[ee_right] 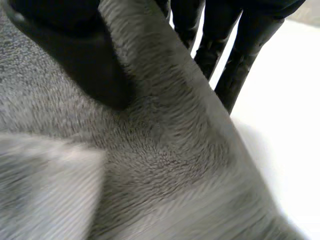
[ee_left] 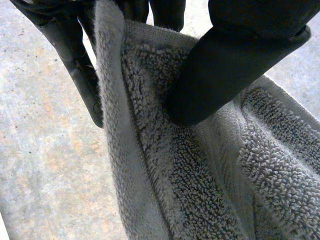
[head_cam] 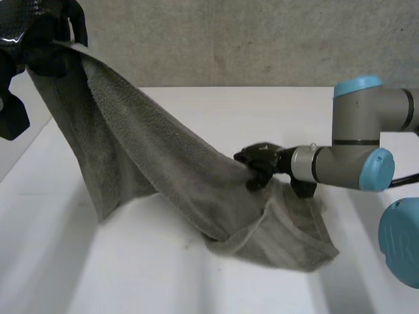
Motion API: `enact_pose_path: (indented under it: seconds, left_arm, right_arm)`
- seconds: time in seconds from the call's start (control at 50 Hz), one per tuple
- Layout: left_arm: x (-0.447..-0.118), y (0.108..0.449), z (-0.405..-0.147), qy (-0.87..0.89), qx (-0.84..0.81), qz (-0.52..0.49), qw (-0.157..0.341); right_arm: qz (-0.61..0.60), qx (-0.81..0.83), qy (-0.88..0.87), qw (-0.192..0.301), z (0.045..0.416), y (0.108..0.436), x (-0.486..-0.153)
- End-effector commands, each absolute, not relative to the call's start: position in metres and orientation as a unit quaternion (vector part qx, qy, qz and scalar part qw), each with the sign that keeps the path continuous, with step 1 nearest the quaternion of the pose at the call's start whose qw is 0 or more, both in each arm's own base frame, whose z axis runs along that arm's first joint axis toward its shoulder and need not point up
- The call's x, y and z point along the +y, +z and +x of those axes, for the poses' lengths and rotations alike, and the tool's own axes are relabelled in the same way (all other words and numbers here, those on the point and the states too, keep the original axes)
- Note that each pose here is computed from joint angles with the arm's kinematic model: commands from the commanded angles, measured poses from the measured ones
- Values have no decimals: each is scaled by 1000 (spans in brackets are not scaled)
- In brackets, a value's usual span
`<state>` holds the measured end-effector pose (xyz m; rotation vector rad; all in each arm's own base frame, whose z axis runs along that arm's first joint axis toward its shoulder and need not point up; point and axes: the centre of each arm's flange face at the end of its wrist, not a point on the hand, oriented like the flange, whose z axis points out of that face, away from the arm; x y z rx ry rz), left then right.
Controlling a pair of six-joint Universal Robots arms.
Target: Fold the towel.
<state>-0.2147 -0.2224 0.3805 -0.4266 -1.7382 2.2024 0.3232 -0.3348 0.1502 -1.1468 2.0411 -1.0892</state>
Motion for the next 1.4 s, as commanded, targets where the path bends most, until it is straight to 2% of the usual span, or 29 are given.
enact_pose_path:
  seconds: [0.02, 0.04, 0.08, 0.1, 0.14, 0.16, 0.2, 0.32, 0.38, 0.42, 0.44, 0.48, 0.5, 0.54, 0.56, 0.62, 0.64, 0.7, 0.72, 0.76, 0.86, 1.0, 1.18, 1.4]
  left_arm:
    - [-279, 381, -227, 782, -590, -146, 142]
    - [-279, 381, -227, 782, -589, -146, 142]
    - [-317, 397, -234, 808, -558, -139, 132]
    - [-318, 397, -234, 808, -558, -139, 132]
    - [-346, 421, -237, 835, -520, -128, 126]
    - [-346, 421, -237, 835, -520, -128, 126]
    - [-361, 443, -236, 860, -485, -105, 118]
    - [-376, 448, -235, 872, -471, -81, 106]
    - [-382, 434, -237, 863, -488, -81, 102]
    - [-387, 405, -238, 839, -528, -87, 99]
    - [-387, 405, -238, 839, -529, -87, 99]
    - [-387, 368, -238, 805, -577, -97, 96]
    - [-387, 368, -238, 805, -577, -97, 96]
    - [-382, 325, -237, 763, -631, -105, 94]
    - [-382, 325, -237, 763, -631, -105, 94]
    - [-363, 258, -232, 691, -708, -116, 88]
    - [-363, 258, -232, 691, -708, -116, 88]
    - [-335, 196, -227, 621, -768, -135, 85]
    - [-335, 196, -227, 620, -768, -135, 85]
    - [-319, 174, -223, 598, -784, -153, 74]
    - [-305, 171, -219, 598, -780, -174, 59]
    - [-306, 188, -210, 633, -756, -160, 50]
    - [-310, 195, -200, 650, -745, -147, 41]
    - [-314, 195, -195, 650, -745, -145, 40]
  right_arm:
    - [-407, 678, -582, 189, 325, 235, -377]
    - [-407, 678, -582, 188, 325, 235, -377]
    - [-367, 612, -688, 134, 320, 289, -395]
    - [-367, 612, -688, 133, 320, 289, -395]
    - [-333, 553, -757, 103, 314, 337, -396]
    - [-333, 552, -757, 103, 314, 337, -396]
    - [-321, 519, -787, 91, 312, 364, -389]
    - [-330, 529, -777, 88, 312, 363, -379]
    - [-343, 550, -757, 84, 310, 350, -374]
    - [-356, 575, -732, 81, 306, 333, -365]
    - [-356, 575, -732, 81, 306, 333, -365]
    - [-378, 598, -702, 78, 303, 308, -359]
    - [-379, 598, -702, 78, 303, 308, -359]
    - [-421, 620, -657, 78, 305, 273, -349]
    - [-421, 620, -657, 78, 305, 273, -349]
    - [-483, 652, -582, 60, 302, 211, -333]
    - [-483, 652, -582, 60, 302, 210, -333]
    - [-527, 679, -509, 52, 297, 155, -312]
    - [-527, 679, -508, 52, 297, 155, -312]
    - [-532, 698, -476, 61, 293, 133, -302]
    - [-523, 715, -458, 73, 289, 120, -292]
    - [-451, 744, -485, 92, 284, 126, -297]
    - [-370, 744, -556, 27, 264, 143, -303]
    - [-356, 750, -557, 12, 254, 140, -303]
